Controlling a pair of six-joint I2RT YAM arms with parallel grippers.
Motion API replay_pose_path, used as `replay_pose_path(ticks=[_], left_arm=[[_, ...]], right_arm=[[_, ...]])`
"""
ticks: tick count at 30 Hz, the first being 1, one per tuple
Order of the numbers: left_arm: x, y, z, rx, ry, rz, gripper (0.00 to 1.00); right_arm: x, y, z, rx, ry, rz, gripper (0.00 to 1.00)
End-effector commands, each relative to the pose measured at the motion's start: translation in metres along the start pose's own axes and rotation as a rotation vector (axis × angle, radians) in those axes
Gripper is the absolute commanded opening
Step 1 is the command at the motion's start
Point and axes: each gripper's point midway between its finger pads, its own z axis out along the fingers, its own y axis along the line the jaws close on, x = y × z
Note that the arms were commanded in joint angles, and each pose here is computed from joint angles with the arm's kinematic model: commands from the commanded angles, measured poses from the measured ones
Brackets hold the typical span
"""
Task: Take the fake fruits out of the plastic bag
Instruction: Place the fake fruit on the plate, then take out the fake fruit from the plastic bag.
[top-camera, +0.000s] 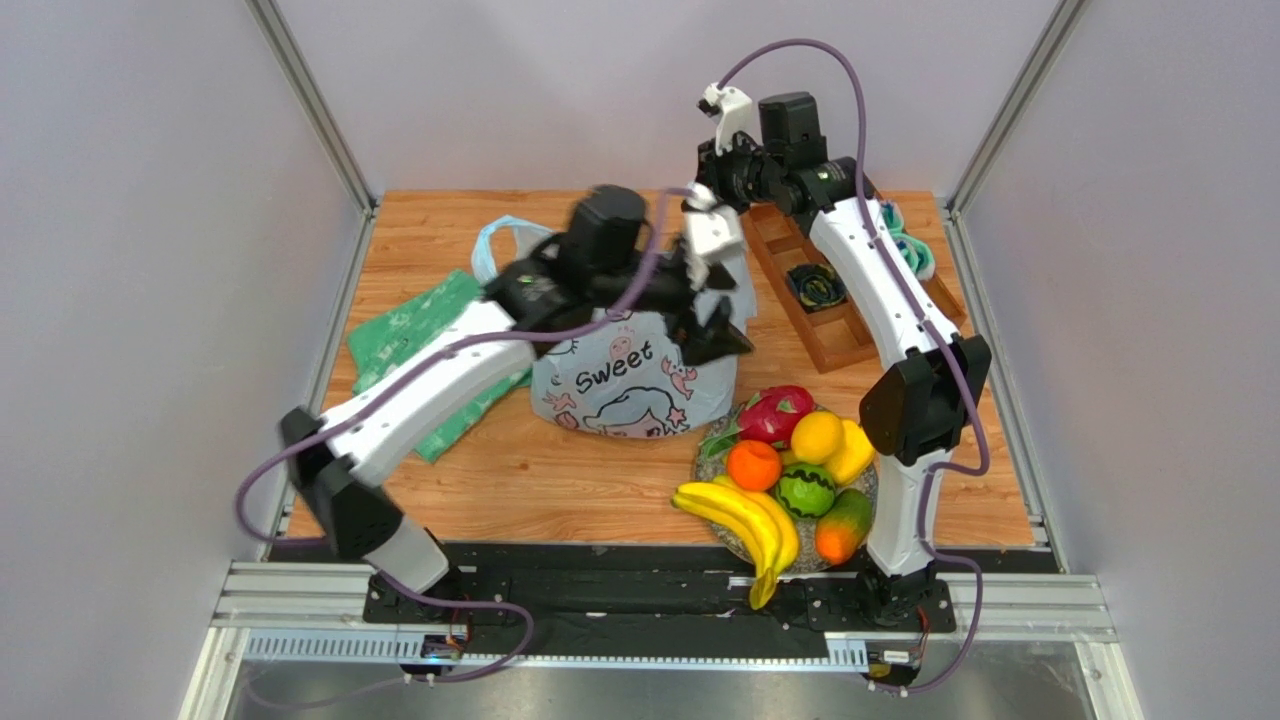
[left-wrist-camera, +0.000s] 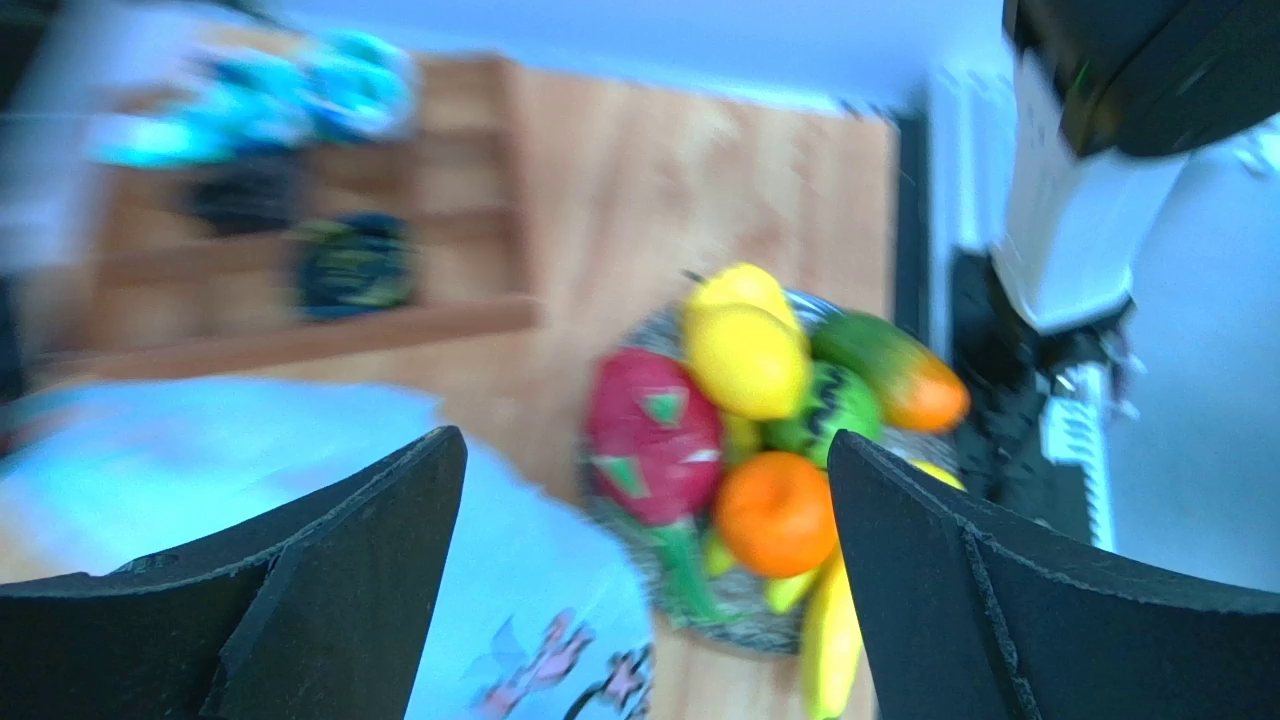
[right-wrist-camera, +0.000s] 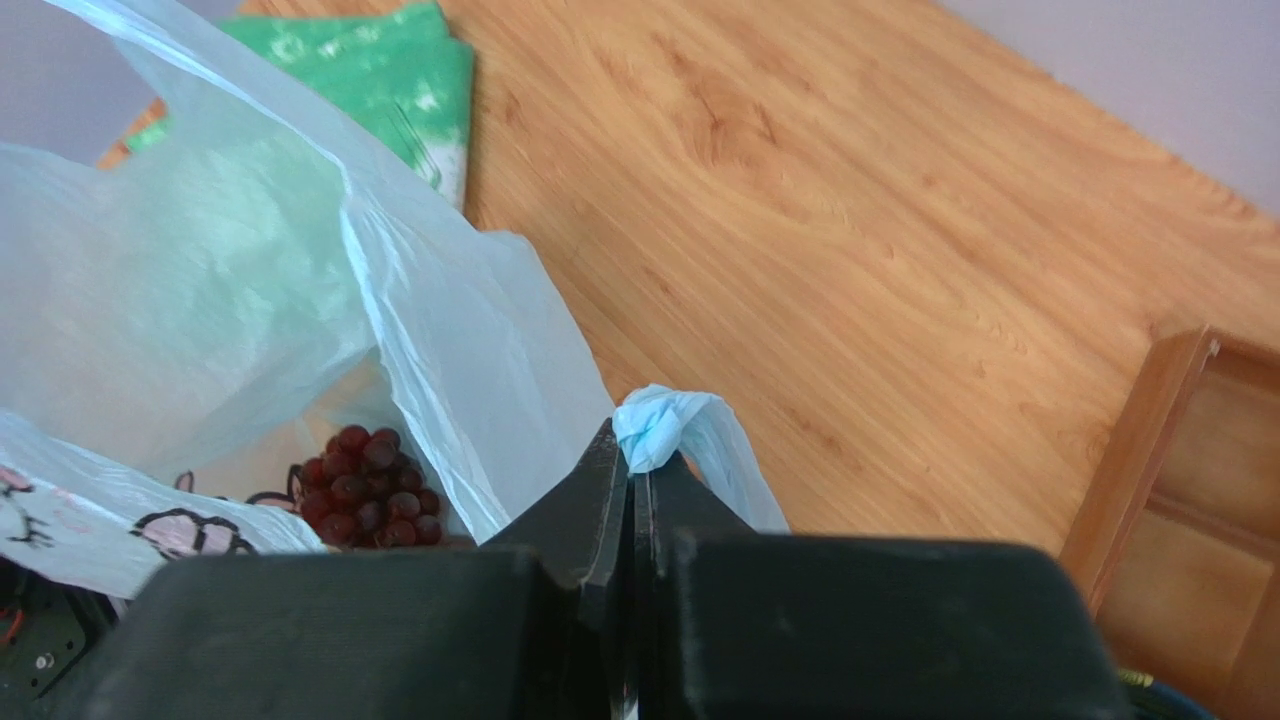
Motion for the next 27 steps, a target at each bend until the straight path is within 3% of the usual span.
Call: replay_pose_path(ticks=[1,5,9,12,18,22,27], left_arm=[[-0.05,0.025,-0.108,-0.266,-0.091,0.038,0.99],[-0.01,0.089,-0.164,-0.529,-0.072,-0.176,0.95],[0.006,0.096,-0.179,-0.512,-0.088,-0.243,0.88],[0.033,0.094,-0.166,-0.471,-0.062,-0.284,0.86],[0.107,0.09,-0.148,-0.5,-0.003,-0.537,0.81],[0.08,0.064,-0.147,-0.384,-0.129,-0.601,0.78],[0.032,0.013,-0.169,-0.235,-0.194,-0.451,0.8]], right_arm=[[-0.067,0.029,-0.019,-0.077,-0.167,-0.06,0.0],[-0.094,0.07,-0.037,-0.156,-0.241,-0.144,0.0],[-0.121,0.119,-0.065,-0.193,-0.331,-0.322,0.0],[-0.102,0.145,-0.067,-0.223,-0.3,-0.359,0.0],[-0.033,0.172,-0.08,-0.26,-0.133,-0.361,0.0],[0.016,0.167,-0.095,-0.196,-0.019,-0.391,0.0],[0.053,0.154,-0.121,-0.105,0.1,-0.325,0.0]])
